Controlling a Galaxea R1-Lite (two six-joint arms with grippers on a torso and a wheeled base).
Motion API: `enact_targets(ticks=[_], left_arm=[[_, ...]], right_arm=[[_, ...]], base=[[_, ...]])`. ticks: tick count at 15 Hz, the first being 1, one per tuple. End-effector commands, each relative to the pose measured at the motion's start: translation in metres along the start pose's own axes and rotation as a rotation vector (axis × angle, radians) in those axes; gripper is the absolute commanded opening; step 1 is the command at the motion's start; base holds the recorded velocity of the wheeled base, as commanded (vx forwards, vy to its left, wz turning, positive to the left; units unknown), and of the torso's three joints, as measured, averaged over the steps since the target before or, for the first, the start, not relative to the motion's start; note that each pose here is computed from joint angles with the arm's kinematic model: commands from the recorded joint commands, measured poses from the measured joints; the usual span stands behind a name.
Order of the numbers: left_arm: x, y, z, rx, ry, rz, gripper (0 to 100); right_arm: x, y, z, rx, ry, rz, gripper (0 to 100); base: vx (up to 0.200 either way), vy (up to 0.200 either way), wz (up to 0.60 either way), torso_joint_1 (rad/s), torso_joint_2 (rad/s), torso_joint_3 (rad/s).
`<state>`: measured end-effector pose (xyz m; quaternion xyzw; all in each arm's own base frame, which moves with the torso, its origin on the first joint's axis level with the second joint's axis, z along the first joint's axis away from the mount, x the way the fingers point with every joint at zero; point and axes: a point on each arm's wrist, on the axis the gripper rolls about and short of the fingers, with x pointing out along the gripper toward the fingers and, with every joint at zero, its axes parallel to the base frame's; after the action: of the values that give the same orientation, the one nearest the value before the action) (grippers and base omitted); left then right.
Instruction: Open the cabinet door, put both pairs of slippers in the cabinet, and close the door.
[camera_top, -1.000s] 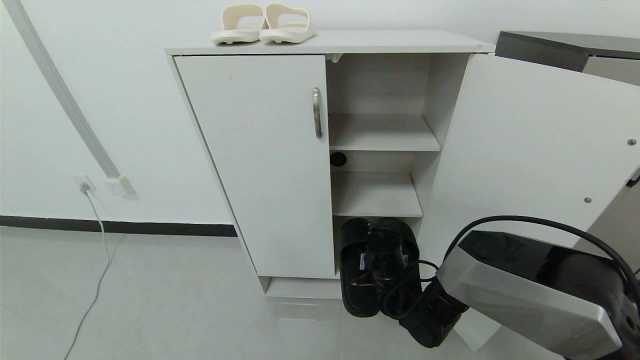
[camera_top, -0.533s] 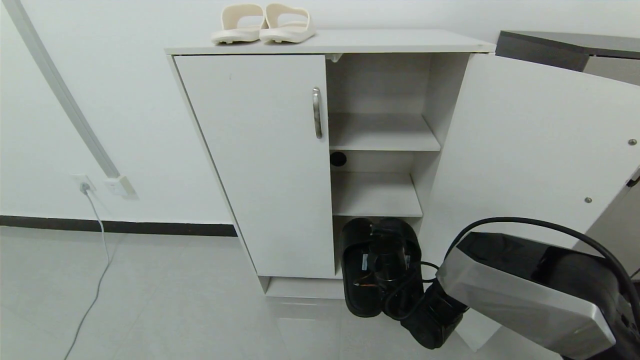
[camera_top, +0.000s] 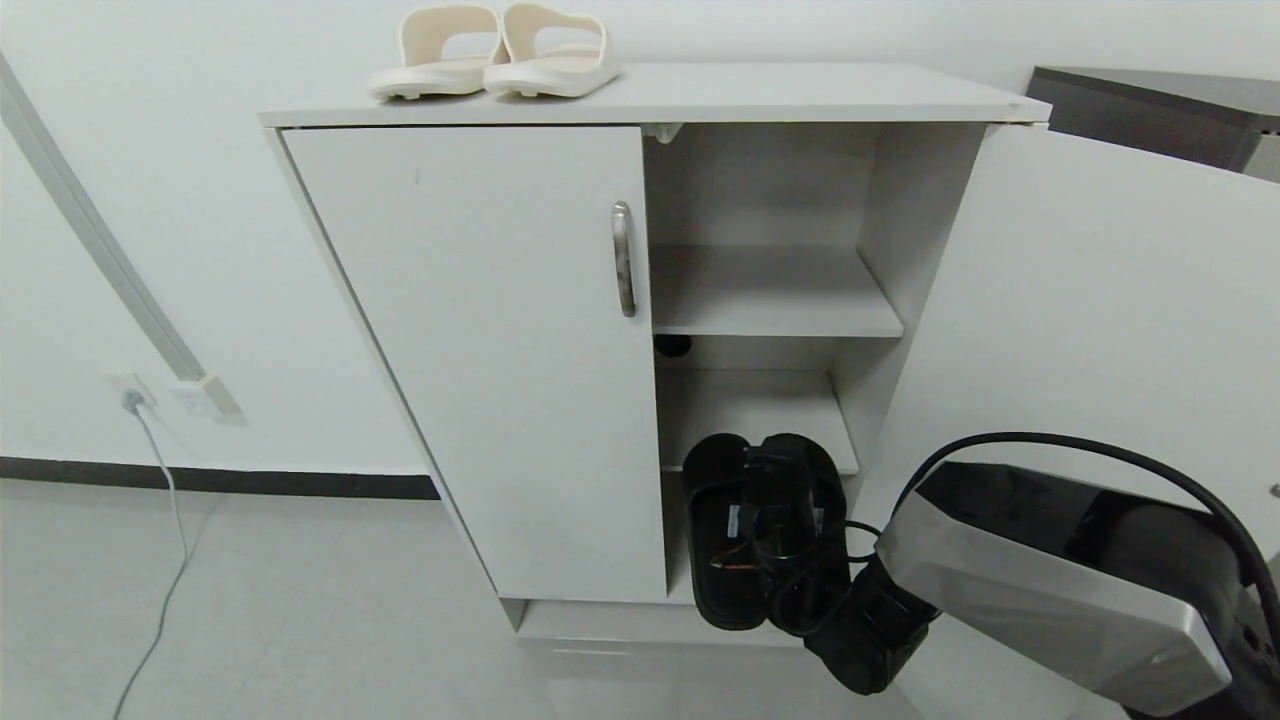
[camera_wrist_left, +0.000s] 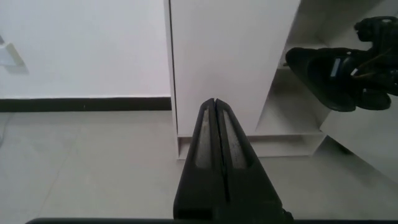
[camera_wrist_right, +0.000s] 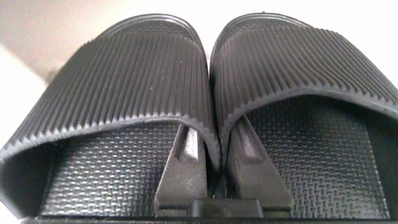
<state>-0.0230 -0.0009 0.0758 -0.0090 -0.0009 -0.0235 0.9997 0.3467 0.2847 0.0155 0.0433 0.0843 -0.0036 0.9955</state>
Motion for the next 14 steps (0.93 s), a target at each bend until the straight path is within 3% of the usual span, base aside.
enact_targets(ticks=[1,5,14], left_arm=[[0.0,0.0,0.0,0.0,0.001,0.001,0],[0.0,0.0,0.0,0.0,0.001,0.001,0],[0.0,0.0,0.0,0.0,0.001,0.001,0]], right_arm=[[0.001,-0.001,0.001,0.003,-0.003,-0.003,0],[0.005,-0.003,0.002,-0.006,-0.006,-0.013,0],[0.06,-0.014,0.008,-0.013,0.008,-0.006,0]], base=[[0.2,0.0,0.0,0.002,0.01,0.002],[0.2,0.0,0.0,0.002,0.0,0.004],[0.0,0.0,0.0,0.0,0.0,0.0]])
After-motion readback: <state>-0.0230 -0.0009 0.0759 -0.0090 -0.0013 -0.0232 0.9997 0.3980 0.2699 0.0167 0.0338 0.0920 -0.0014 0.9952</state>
